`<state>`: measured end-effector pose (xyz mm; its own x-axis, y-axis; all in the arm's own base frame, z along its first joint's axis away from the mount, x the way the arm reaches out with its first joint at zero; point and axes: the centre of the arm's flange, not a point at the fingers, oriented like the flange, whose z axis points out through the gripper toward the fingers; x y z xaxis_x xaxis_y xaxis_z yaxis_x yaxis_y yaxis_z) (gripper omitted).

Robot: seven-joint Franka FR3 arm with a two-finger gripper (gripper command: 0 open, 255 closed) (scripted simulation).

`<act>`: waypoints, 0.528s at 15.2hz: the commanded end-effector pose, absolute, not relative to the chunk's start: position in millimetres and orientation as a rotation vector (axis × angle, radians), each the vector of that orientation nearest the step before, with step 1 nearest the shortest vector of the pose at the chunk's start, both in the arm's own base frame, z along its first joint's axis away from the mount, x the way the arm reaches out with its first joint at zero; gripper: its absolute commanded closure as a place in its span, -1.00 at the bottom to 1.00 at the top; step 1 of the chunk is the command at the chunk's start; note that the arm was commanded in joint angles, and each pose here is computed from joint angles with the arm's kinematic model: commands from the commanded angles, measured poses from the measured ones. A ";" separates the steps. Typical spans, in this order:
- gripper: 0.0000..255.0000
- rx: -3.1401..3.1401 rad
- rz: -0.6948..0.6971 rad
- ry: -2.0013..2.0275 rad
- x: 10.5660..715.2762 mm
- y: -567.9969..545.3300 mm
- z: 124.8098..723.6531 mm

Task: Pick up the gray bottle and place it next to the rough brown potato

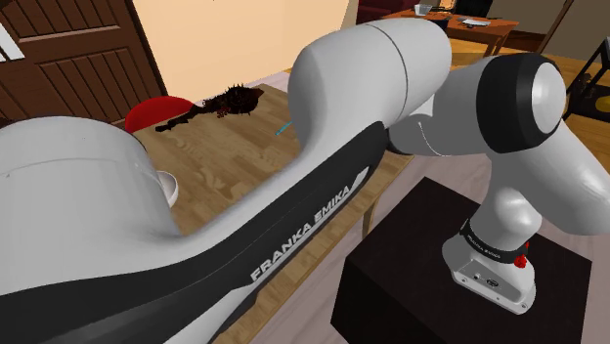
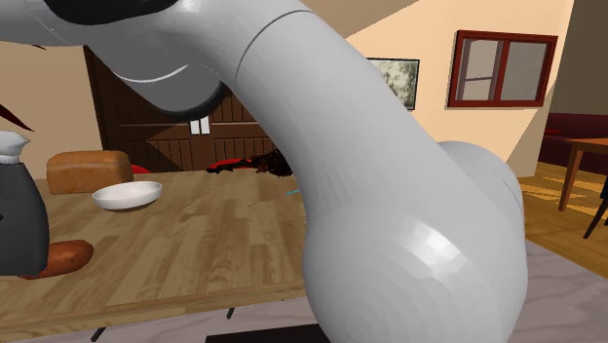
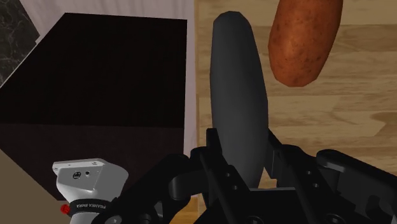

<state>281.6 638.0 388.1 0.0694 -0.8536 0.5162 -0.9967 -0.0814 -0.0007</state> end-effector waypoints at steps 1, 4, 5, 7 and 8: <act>1.00 2.001 0.557 -1.844 281.0 637.9 378.1; 1.00 2.001 0.557 -1.844 281.0 637.9 362.3; 1.00 2.001 0.557 -1.844 281.0 637.9 357.0; 1.00 2.001 0.557 -1.844 281.0 637.9 346.4; 1.00 2.001 0.557 -1.844 281.0 637.9 341.1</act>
<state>281.5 638.0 345.4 0.0694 -0.8537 0.5161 -0.9967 -0.0814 -0.0006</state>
